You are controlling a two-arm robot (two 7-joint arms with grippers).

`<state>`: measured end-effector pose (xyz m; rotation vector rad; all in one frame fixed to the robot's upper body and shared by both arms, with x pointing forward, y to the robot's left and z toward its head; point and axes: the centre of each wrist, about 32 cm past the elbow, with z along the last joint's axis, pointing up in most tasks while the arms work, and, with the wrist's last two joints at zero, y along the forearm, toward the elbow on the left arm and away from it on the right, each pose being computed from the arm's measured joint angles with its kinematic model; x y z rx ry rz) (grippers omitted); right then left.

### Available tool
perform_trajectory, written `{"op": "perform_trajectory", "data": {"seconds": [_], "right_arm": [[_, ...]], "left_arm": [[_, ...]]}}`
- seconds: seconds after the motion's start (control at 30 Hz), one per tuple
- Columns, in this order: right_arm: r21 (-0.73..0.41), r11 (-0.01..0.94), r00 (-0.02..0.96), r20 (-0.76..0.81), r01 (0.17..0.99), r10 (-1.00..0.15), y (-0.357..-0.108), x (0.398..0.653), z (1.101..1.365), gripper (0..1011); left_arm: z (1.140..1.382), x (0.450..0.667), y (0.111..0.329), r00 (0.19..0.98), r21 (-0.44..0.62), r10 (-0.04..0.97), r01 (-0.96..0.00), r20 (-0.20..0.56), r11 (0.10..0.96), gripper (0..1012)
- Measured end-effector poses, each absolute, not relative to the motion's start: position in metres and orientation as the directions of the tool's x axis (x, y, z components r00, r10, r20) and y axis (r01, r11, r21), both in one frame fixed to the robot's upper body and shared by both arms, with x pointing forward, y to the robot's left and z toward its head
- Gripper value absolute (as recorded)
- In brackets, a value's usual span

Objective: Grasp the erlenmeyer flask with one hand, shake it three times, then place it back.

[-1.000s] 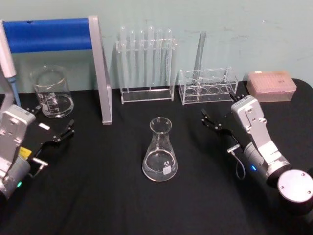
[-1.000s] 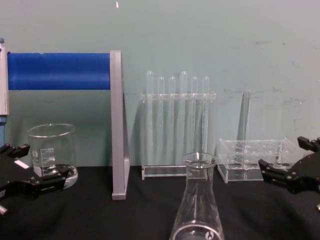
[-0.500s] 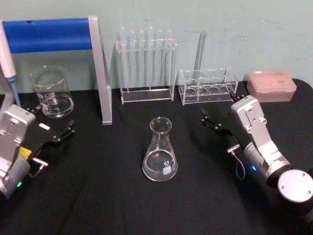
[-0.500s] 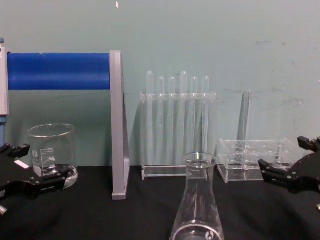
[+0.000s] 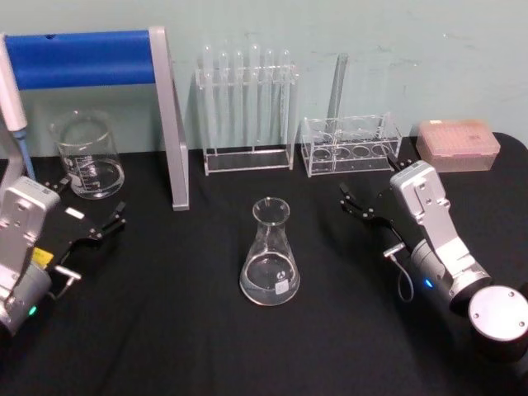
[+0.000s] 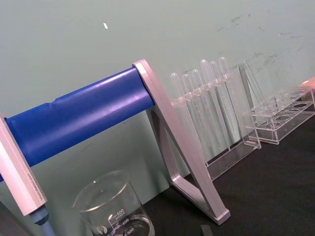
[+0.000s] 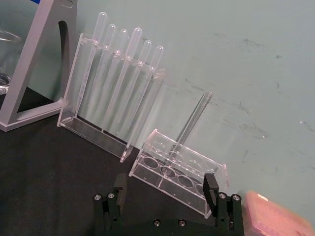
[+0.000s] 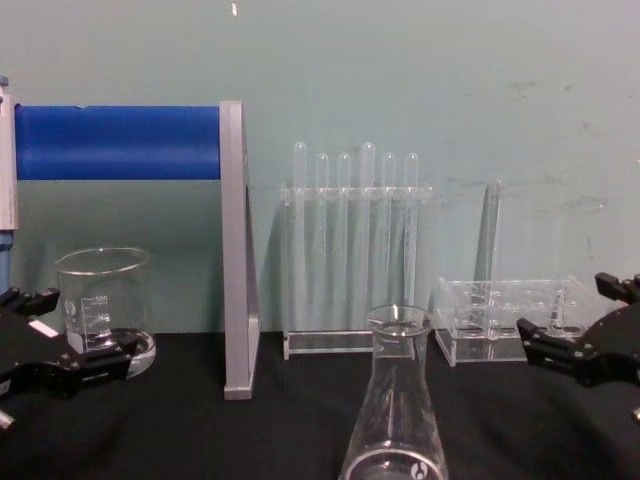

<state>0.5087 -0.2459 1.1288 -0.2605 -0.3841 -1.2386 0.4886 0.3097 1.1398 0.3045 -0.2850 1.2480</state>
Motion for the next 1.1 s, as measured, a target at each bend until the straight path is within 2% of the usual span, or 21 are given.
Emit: {"op": "perform_trajectory", "data": {"seconds": [1.1], "right_arm": [[0.014,0.309,0.275,0.421,0.951,-0.865,-0.2459,0.5087,1.1287,1000]], "left_arm": [[1.1398,0.4886,0.3097,0.292,0.070,0.880,-0.955,0.374,0.287,1001]]}}
